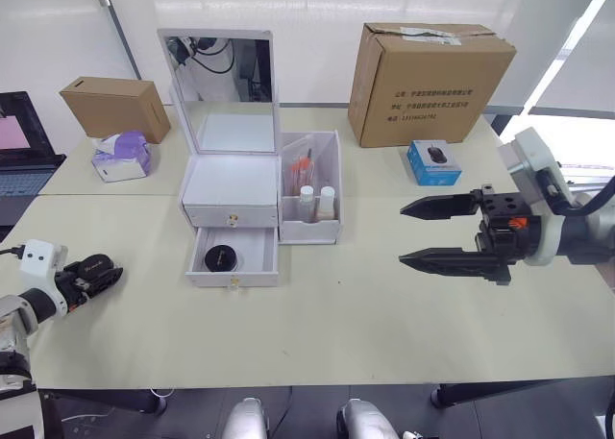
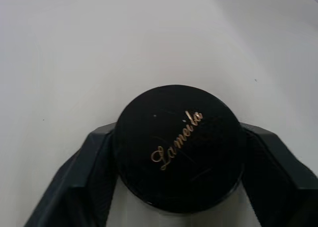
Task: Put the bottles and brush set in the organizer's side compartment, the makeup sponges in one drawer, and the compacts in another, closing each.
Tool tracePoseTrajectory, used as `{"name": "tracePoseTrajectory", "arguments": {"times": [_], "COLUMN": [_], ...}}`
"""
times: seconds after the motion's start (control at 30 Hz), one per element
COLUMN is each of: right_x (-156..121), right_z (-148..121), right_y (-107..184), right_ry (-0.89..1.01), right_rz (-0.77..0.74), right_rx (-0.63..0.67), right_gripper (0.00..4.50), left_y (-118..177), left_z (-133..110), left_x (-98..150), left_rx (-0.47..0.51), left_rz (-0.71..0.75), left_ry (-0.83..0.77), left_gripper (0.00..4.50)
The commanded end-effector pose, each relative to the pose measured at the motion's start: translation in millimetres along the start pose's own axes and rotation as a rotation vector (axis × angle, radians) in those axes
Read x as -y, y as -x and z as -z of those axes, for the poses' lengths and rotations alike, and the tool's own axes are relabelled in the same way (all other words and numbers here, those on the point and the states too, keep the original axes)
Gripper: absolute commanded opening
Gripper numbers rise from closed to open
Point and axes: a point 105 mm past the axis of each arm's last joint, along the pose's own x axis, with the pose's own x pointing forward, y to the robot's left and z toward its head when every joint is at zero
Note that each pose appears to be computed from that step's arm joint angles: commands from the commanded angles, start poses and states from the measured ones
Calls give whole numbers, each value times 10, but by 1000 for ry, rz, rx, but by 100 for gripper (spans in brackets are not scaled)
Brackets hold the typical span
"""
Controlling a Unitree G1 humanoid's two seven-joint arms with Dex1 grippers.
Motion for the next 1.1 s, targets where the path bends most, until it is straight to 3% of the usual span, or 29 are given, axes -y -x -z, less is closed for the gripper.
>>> {"name": "tracePoseTrajectory", "arguments": {"times": [0.03,0.17,0.27,0.4,0.53,0.83,1.1], "right_x": [-35,-26,-31,-36,-41,-75,-135], "right_z": [-92,-78,-76,-56,-41,-17,24], "right_y": [62,43,27,17,19,53,109], "right_ry": [39,34,32,24,20,15,4], "right_rz": [17,14,8,7,14,47,73], "right_rx": [15,18,22,17,12,12,15], "right_gripper": [450,450,450,450,450,450,450], "left_y": [72,62,74,178,221,-106,-370], "left_z": [-223,-532,-490,-708,-871,-1120,-1000], "left_x": [-83,293,603,1129,1577,2231,2325], "left_rx": [81,178,95,115,108,162,136], "left_rz": [-20,230,406,680,855,932,853], "left_ry": [-34,-141,-273,-291,-342,-409,-476], "left_gripper": [293,293,293,293,293,293,293]}}
